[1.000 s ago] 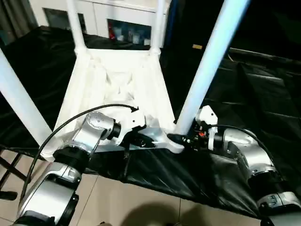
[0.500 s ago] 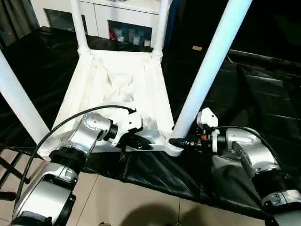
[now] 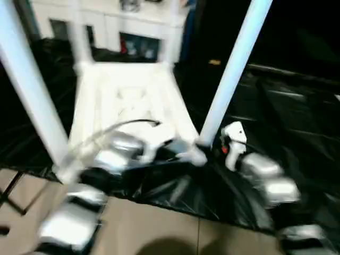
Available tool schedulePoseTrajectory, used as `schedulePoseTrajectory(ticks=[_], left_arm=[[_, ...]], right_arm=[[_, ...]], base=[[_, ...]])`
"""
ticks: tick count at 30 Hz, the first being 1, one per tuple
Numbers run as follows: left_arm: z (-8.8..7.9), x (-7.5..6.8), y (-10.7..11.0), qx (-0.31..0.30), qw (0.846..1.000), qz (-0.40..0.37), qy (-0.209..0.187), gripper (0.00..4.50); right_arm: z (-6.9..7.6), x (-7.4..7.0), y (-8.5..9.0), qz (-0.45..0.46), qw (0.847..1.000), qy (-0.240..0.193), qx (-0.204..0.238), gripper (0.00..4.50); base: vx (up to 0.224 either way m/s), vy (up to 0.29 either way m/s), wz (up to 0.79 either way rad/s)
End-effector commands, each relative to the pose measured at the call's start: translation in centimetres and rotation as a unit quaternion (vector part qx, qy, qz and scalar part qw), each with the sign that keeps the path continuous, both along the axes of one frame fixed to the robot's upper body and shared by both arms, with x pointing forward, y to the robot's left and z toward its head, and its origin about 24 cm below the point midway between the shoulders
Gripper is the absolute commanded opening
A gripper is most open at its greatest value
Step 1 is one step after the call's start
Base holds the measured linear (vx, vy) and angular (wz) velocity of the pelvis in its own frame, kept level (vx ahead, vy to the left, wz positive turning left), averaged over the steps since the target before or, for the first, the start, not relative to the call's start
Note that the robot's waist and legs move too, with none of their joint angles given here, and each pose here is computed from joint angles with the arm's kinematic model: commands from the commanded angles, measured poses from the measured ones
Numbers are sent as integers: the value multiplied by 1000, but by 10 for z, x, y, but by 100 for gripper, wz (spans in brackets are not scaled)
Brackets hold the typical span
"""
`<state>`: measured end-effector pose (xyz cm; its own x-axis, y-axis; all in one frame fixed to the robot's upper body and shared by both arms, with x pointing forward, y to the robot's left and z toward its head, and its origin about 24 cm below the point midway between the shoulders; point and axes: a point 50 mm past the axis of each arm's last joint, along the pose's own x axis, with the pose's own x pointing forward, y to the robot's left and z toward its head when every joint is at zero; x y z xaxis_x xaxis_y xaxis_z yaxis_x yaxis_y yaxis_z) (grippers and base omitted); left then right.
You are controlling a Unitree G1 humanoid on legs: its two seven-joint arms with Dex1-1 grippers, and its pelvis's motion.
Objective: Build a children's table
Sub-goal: Rotate leg to tighten
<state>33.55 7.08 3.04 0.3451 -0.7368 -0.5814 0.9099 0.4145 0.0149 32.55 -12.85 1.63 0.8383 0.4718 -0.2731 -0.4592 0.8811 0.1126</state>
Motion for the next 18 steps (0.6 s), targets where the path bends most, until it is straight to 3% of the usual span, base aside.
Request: schedulePoseTrajectory(ticks=[1,3,4,9,11,15,18], left_arm=[[-10,-15,-38,-3,998,-50,24,0],[-10,-15,-39,-2,998,-54,23,0],[-9,-15,-38,-1,998,-55,22,0],[-9,-12,-26,5,998,-59,17,0],[-8,-10,-15,3,998,-63,18,0],[0,-14,7,-35,993,-112,20,0],[4,-17,15,-48,988,-142,20,0]], right_arm=[[-20,-9,39,31,997,64,15,199],[-15,-8,44,35,998,51,21,199],[-9,-6,48,45,998,25,22,254],[-1,-5,43,63,997,2,45,274],[2,-6,31,81,996,-10,37,312],[6,-9,1,133,991,-24,6,314],[8,-11,-9,163,986,-24,-5,314]], base=[[-48,51,-4],[-22,28,-2],[0,0,0],[47,-5,2],[126,34,-13],[93,-111,1],[80,-41,-11]])
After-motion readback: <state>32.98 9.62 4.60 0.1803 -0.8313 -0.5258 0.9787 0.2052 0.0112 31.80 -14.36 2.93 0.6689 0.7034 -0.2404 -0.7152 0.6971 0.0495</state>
